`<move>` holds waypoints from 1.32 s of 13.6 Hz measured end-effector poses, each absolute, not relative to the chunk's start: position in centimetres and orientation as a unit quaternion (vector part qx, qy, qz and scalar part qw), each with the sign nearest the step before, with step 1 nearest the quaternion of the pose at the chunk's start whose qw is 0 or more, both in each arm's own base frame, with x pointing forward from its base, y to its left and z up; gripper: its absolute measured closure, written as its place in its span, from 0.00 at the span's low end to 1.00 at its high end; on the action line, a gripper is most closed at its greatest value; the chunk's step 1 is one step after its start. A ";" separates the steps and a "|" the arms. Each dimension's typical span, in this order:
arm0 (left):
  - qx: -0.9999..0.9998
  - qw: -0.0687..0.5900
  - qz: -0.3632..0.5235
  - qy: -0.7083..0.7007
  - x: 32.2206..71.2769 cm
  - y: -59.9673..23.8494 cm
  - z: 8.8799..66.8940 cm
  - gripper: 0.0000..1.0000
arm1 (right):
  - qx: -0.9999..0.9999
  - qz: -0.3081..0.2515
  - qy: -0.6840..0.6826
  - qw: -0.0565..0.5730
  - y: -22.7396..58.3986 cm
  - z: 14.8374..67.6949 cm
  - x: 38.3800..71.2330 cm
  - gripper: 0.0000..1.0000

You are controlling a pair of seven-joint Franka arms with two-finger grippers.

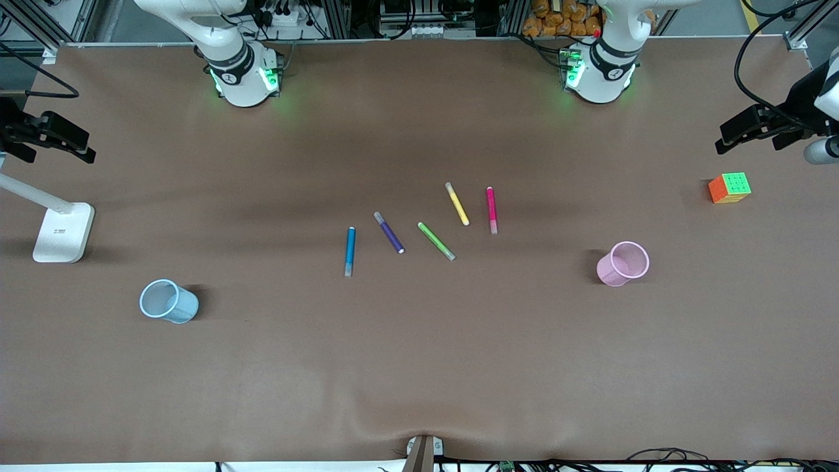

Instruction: Place pink and blue markers in matching cups

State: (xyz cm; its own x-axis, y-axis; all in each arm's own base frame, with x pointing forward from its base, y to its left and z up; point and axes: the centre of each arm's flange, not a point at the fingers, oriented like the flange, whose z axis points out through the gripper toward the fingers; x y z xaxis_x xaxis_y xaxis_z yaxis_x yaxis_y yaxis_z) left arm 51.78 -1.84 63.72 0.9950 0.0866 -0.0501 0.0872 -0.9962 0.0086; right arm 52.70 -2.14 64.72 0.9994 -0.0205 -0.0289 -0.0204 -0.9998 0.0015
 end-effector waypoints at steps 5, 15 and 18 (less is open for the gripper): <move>0.998 -0.011 -0.030 0.046 51.6 -1.3 63.9 0.00 | 1.000 -0.018 -0.009 -0.001 -2.0 64.7 52.6 0.00; 0.997 -0.019 -0.065 0.045 52.5 -1.2 61.5 0.00 | 1.000 -0.026 -0.011 -0.001 -2.2 64.1 52.9 0.00; 0.996 -0.021 -0.084 0.035 52.9 -2.3 60.1 0.00 | 1.000 -0.027 -0.010 -0.001 -2.2 64.0 52.9 0.00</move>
